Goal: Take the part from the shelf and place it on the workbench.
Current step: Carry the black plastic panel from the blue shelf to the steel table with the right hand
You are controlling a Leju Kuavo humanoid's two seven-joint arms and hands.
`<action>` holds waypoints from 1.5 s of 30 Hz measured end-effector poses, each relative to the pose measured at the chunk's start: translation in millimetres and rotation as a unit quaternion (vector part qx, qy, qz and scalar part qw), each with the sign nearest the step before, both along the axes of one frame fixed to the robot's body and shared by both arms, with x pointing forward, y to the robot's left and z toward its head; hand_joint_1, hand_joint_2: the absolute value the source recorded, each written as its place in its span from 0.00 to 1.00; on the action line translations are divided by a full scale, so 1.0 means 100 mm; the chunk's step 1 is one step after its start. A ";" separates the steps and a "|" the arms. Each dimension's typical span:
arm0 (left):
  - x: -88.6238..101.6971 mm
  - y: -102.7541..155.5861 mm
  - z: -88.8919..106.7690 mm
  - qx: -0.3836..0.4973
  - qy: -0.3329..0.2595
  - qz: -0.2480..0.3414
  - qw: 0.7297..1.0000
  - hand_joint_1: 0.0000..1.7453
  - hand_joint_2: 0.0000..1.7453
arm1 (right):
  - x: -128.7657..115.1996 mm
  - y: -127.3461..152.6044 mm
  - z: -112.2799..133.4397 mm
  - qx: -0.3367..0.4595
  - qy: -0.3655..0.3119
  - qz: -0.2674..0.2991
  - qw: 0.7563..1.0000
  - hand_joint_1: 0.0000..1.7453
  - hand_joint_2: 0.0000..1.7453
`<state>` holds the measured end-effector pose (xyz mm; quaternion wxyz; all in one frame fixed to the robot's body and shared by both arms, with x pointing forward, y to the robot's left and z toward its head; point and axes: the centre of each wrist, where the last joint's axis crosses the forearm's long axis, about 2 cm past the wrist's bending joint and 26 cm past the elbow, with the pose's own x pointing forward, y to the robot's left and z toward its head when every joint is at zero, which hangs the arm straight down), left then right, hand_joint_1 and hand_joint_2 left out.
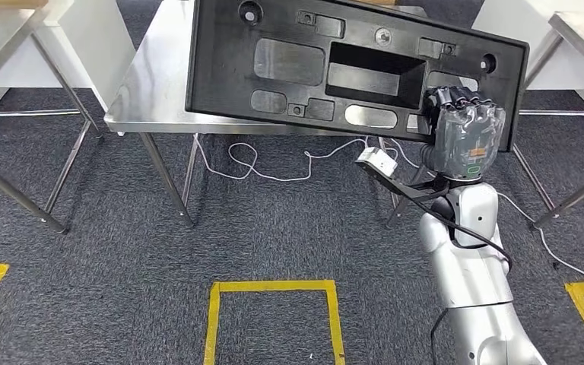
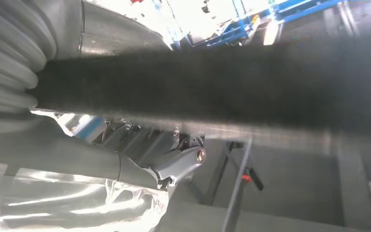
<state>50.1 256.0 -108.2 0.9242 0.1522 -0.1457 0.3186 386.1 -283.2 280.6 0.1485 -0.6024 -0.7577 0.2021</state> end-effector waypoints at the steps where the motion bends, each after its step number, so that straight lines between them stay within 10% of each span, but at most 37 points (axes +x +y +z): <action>1: 0.00 0.00 0.00 -0.001 -0.004 0.000 1.000 0.00 1.00 | 0.00 0.01 -0.01 0.000 0.001 0.002 1.000 1.00 1.00; 45: -0.06 -0.02 -0.01 -0.017 -0.010 0.015 1.000 0.00 1.00 | 0.04 -0.21 -0.37 -0.064 0.101 -0.075 0.990 1.00 1.00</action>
